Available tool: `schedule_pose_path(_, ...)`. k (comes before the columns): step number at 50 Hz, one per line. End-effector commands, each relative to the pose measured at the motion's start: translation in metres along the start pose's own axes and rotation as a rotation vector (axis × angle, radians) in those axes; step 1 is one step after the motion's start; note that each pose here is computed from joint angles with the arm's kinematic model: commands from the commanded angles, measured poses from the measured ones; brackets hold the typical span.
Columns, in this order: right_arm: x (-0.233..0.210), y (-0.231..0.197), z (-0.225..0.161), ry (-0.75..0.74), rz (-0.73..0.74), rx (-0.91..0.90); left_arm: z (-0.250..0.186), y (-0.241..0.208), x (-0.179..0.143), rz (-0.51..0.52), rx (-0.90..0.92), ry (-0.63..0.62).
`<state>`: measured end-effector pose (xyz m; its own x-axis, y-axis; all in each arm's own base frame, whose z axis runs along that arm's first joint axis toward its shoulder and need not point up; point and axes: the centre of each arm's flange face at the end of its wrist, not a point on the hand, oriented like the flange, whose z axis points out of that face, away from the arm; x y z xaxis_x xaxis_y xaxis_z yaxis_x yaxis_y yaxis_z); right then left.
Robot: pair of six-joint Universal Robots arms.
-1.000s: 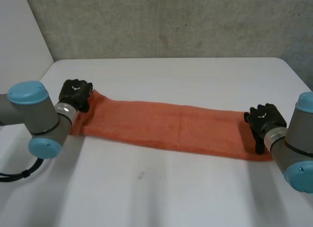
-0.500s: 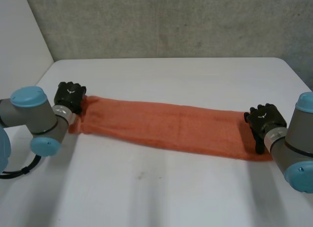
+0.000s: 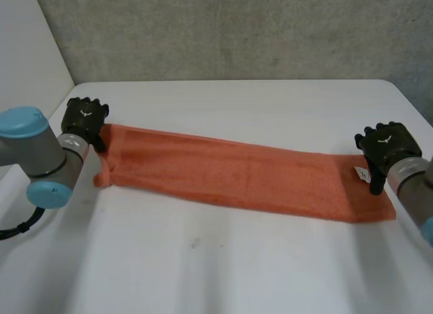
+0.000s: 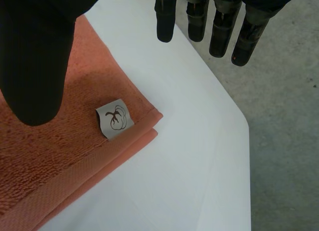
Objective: Fold the laundry
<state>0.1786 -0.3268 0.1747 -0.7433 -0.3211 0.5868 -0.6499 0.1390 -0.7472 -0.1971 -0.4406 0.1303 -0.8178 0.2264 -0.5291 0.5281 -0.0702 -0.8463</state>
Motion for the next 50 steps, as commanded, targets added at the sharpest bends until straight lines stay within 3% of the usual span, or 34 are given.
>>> schedule_pose_path(1,0.012,0.0,-0.014,-0.116,0.146,-0.026,0.001,0.016,0.003,0.123,-0.034,0.016)
schedule_pose_path(7,0.003,0.009,-0.02,-0.223,0.231,-0.052,-0.001,0.004,0.002,0.148,-0.017,0.016)
schedule_pose_path(17,0.003,0.033,-0.022,-0.224,0.261,-0.115,-0.003,-0.017,-0.011,0.107,0.017,-0.007)
schedule_pose_path(25,0.005,0.044,-0.017,-0.182,0.251,-0.094,-0.015,-0.031,-0.015,-0.062,0.008,0.039)
schedule_pose_path(28,0.005,0.048,-0.015,-0.179,0.254,-0.101,-0.021,-0.04,-0.014,-0.17,0.028,0.081)
schedule_pose_path(32,0.003,0.052,-0.012,-0.181,0.254,-0.113,-0.024,-0.042,-0.014,-0.216,0.031,0.098)
schedule_pose_path(43,0.009,0.065,-0.007,-0.166,0.224,-0.15,-0.027,-0.043,-0.012,-0.228,0.024,0.102)
schedule_pose_path(50,0.037,0.074,0.0,-0.08,0.222,-0.161,-0.034,-0.043,-0.012,-0.232,0.011,0.105)
